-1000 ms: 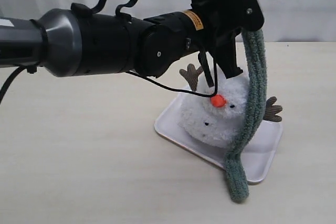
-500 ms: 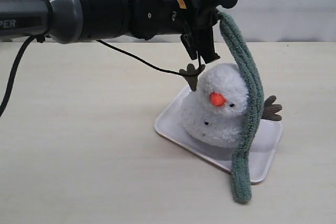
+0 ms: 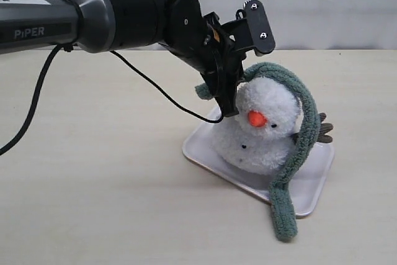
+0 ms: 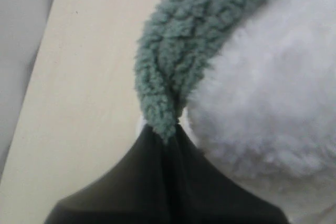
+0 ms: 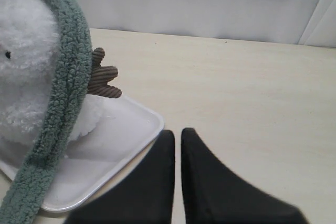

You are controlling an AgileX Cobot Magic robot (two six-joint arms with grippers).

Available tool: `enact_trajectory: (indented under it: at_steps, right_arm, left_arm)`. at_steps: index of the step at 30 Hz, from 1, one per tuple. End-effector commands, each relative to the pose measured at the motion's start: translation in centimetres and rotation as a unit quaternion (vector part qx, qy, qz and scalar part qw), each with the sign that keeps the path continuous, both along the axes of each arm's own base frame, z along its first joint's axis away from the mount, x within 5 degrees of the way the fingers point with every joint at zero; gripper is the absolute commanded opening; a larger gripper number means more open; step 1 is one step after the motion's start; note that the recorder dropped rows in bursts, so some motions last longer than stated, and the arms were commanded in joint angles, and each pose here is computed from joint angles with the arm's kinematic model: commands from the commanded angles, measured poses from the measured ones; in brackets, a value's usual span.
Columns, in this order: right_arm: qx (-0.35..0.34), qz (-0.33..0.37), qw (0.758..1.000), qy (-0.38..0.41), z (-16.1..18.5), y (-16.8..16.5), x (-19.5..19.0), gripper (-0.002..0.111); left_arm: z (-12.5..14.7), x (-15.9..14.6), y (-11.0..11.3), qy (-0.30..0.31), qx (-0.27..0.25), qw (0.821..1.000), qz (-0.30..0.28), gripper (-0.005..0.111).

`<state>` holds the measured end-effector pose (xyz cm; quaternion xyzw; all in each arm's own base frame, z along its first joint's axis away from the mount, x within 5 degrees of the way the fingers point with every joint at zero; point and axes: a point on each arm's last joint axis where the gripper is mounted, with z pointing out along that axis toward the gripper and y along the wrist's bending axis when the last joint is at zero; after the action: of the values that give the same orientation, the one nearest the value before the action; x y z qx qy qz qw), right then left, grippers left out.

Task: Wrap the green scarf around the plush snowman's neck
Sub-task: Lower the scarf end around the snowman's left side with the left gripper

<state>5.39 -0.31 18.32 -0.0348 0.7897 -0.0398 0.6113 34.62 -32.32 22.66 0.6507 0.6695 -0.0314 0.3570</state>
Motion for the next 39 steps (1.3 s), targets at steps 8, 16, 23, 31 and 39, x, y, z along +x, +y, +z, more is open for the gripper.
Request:
enact_trajectory:
  at_steps: [8, 16, 23, 31, 39]
  right_arm:
    - [-0.003, 0.002, 1.0, -0.001, -0.1, 0.0, 0.0, 0.004]
    - [-0.003, 0.002, 1.0, -0.001, -0.1, 0.0, 0.0, 0.004]
    - [-0.003, 0.002, 1.0, -0.001, -0.1, 0.0, 0.0, 0.004]
    - [-0.003, 0.002, 1.0, -0.001, -0.1, 0.0, 0.0, 0.004]
    - [-0.003, 0.002, 1.0, -0.001, -0.1, 0.0, 0.0, 0.004]
  left_arm:
    - [-0.3, 0.0, 1.0, 0.045, 0.032, 0.995, 0.081, 0.0]
    - [-0.4, -0.7, 0.6, 0.106, -0.001, 0.99, 0.097, 0.0]
    - [-1.1, -1.9, 1.1, 0.176, 0.037, 0.979, 0.098, 0.0]
    - [-0.8, -1.9, 0.5, 0.183, 0.001, 0.978, 0.105, 0.0]
    - [-1.9, -2.3, 0.7, 0.213, 0.023, 0.971, 0.104, 0.0]
